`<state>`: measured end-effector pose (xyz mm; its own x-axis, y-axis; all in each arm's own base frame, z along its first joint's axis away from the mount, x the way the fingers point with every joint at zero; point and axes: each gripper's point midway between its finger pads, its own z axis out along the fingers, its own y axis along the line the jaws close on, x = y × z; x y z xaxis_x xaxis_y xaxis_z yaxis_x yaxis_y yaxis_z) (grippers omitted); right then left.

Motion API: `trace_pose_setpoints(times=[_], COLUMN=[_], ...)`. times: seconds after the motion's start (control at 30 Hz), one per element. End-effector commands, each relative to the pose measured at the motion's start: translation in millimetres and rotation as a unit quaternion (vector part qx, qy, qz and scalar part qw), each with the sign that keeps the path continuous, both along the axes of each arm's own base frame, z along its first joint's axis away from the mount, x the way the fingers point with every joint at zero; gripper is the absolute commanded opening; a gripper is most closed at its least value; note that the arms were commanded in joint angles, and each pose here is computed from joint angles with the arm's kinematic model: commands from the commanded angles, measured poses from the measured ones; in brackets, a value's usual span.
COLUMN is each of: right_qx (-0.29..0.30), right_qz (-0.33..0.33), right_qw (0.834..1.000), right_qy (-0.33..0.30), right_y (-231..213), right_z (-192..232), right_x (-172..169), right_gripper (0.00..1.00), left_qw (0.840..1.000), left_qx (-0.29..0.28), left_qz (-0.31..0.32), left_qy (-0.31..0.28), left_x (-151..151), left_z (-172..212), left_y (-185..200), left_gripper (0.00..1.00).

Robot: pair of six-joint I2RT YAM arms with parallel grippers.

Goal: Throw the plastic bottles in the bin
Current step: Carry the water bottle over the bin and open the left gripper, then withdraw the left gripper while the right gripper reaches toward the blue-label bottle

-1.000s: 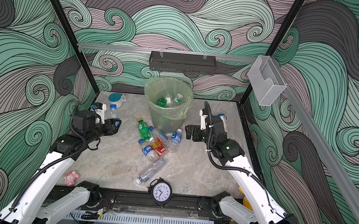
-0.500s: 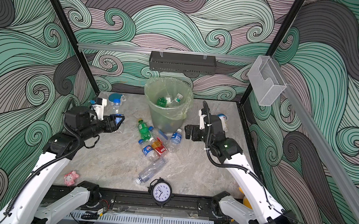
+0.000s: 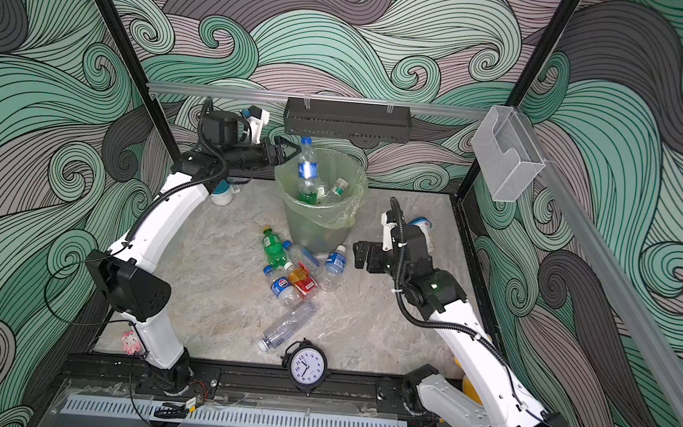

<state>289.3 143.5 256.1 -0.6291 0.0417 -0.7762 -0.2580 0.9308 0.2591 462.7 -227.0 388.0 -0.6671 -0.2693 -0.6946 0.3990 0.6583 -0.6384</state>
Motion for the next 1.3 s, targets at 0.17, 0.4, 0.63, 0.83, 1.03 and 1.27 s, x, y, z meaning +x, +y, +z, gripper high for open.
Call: trace_pose_setpoints(times=[0.17, 0.4, 0.63, 0.83, 1.03, 1.27], right_qx=[-0.014, -0.01, 0.052, 0.083, 0.096, 0.099], right_qz=[-0.005, -0.009, -0.021, -0.026, -0.034, -0.017], right_qw=[1.0, 0.998, 0.994, 0.985, 0.978, 0.971], right_qy=[0.019, 0.055, 0.089, 0.151, 0.181, 0.216], right_y=[-2, 4, 21, 43, 57, 83], right_z=[-15, -37, -76, -123, -153, -179], right_x=[2, 8, 17, 30, 45, 53], right_gripper=[1.0, 0.98, 0.96, 0.93, 0.93, 0.9], left_qw=[0.992, 0.98, 0.965, 0.958, 0.951, 0.945], left_qx=[0.057, 0.136, 0.182, 0.2, 0.214, 0.225], left_qz=[0.101, 0.144, 0.186, 0.203, 0.216, 0.229], left_qy=[-0.054, -0.028, 0.011, 0.035, 0.054, 0.057], left_x=[-90, -149, -183, -199, -212, -216], left_z=[15, -35, -79, -104, -124, -129], left_y=[85, 127, 156, 167, 176, 183], left_gripper=[0.88, 0.98, 0.98, 0.98, 0.98, 0.98])
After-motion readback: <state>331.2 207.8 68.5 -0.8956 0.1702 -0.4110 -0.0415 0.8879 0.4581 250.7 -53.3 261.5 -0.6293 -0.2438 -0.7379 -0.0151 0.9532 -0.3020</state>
